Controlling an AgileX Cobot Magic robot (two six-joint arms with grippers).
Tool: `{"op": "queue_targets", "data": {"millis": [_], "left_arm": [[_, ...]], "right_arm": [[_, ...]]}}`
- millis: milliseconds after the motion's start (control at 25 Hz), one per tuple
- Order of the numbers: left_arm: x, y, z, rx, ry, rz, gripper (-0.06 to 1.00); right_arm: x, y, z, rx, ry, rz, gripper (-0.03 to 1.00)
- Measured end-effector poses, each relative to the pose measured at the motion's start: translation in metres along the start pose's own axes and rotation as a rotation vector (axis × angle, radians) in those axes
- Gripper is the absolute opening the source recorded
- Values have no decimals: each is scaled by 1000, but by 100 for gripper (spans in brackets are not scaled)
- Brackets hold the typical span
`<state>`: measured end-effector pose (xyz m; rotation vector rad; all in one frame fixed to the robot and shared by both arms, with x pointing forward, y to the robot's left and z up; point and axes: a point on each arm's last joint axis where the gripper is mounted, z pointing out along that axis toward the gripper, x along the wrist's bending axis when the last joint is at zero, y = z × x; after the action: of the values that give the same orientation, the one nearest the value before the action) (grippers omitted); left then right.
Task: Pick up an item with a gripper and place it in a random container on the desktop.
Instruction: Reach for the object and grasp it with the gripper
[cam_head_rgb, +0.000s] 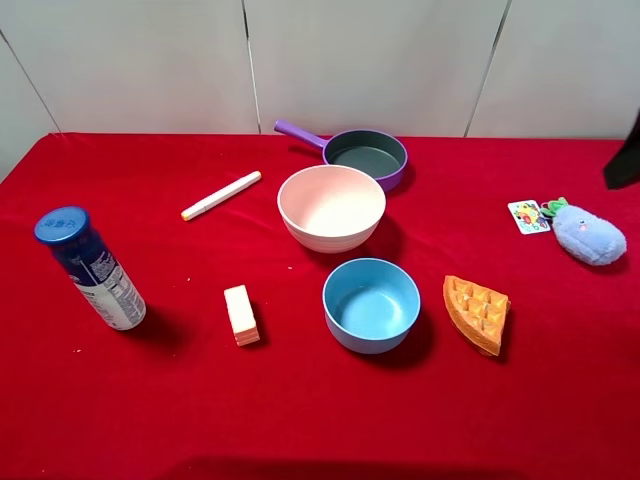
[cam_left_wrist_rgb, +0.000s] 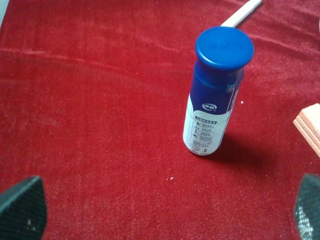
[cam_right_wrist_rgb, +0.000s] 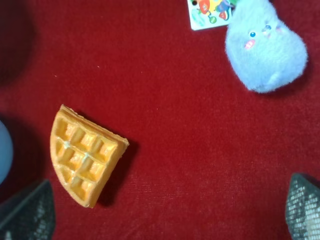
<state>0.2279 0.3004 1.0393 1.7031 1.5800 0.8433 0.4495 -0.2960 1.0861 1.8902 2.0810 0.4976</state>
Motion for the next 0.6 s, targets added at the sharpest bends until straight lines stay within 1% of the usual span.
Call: {"op": "queue_targets", "data": {"millis": [120,160,280,600], "left_arm": [[0,0,0,0,0,0,99],[0,0,0,0,0,0,99],[0,0,0,0,0,0,99],[0,0,0,0,0,0,99]], "right_arm": [[-2,13,15,28,2,-18,69],[-4,22,27,58,6,-32,69],[-7,32,38,74,6,-39,69],[-32,53,81,136,31,-42,69]]}}
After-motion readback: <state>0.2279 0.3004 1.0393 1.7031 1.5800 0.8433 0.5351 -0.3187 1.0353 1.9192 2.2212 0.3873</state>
